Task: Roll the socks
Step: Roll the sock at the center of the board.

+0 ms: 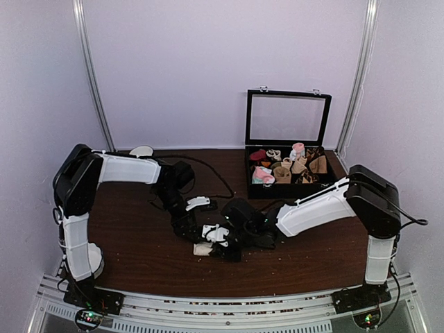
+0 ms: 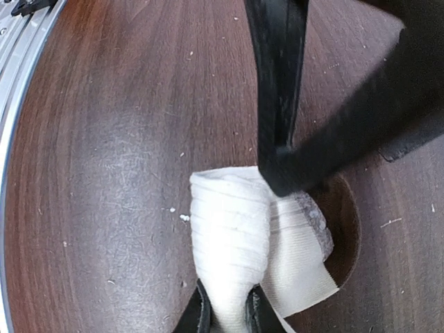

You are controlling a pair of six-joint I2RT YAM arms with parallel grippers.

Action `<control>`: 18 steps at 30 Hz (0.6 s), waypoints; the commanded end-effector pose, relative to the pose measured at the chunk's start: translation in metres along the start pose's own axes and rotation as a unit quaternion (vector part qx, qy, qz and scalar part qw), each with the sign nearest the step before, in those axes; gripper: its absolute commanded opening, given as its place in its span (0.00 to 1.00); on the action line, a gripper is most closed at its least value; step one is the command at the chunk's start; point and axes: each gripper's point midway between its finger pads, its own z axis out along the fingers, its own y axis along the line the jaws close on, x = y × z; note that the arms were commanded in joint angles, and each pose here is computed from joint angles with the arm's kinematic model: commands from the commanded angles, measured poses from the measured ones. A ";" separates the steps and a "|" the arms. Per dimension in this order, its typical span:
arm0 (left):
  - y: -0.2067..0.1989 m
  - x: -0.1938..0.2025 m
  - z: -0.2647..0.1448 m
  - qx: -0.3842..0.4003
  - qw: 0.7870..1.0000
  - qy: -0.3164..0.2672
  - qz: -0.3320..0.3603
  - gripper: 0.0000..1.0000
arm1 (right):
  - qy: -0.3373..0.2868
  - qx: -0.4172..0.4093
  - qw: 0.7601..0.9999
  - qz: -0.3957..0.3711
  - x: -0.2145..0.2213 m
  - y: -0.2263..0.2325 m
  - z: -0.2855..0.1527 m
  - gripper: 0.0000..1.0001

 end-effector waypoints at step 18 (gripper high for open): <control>0.042 0.007 0.051 -0.191 0.967 0.140 0.092 0.98 | 0.136 0.041 0.982 0.123 0.050 0.021 0.009 0.00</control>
